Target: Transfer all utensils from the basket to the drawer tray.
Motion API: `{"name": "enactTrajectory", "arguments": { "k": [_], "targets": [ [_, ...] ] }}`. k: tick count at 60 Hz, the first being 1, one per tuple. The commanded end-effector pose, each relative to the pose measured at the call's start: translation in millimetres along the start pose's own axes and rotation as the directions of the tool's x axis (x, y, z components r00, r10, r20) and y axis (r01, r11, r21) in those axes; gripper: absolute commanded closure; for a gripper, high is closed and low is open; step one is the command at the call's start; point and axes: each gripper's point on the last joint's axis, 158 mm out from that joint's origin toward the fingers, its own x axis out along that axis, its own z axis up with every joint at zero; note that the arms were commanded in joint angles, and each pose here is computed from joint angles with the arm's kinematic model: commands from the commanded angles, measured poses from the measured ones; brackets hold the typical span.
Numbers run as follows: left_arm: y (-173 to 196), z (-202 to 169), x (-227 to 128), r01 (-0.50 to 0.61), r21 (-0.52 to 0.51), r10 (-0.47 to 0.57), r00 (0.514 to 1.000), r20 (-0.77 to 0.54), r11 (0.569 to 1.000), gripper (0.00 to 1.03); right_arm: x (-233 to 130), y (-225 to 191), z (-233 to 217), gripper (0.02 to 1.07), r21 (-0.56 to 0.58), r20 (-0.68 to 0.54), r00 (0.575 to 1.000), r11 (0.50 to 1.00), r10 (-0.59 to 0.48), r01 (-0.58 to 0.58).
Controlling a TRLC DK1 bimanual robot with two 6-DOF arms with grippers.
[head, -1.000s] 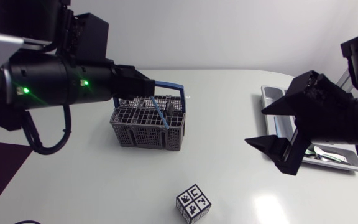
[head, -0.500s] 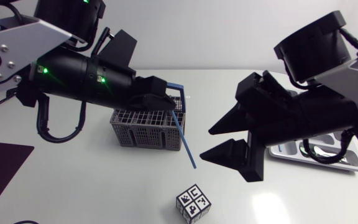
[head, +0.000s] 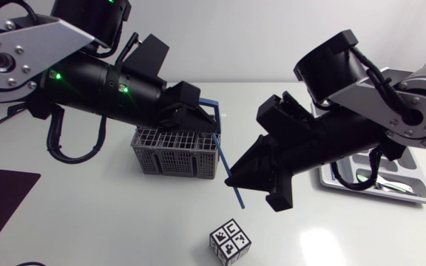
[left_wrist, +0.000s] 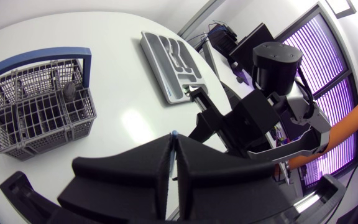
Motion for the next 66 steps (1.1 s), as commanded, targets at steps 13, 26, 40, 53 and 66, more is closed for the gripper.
{"name": "enactTrajectory", "arguments": {
  "k": [13,26,40,53,66],
  "targets": [
    [-8.5,8.7,-2.2,0.021,-0.004,-0.021,1.000,0.012,1.000,0.99,1.1,5.3,6.3,1.01,0.020,0.000,0.999,0.999,0.034,-0.034],
    [-13.3,13.4,-6.0,0.030,0.009,-0.030,0.999,0.027,0.999,0.47,3.0,8.7,-1.8,1.01,0.035,-0.027,0.998,0.998,0.054,-0.053],
    [-11.0,34.8,-22.7,0.017,0.013,-0.018,0.996,0.092,1.000,0.06,-4.5,-1.8,-20.6,1.01,0.063,-0.056,0.998,0.998,0.030,-0.026],
    [18.0,52.2,-42.6,-0.038,-0.034,0.043,0.987,0.152,0.999,0.06,-44.1,-61.8,-50.8,1.01,0.175,-0.048,0.991,0.976,-0.125,0.132],
    [50.9,43.7,-47.9,-0.133,-0.038,0.137,0.981,0.135,0.990,0.06,-102.7,-152.8,-95.5,1.01,0.393,-0.063,0.938,0.856,-0.341,0.337]
  ]
}}
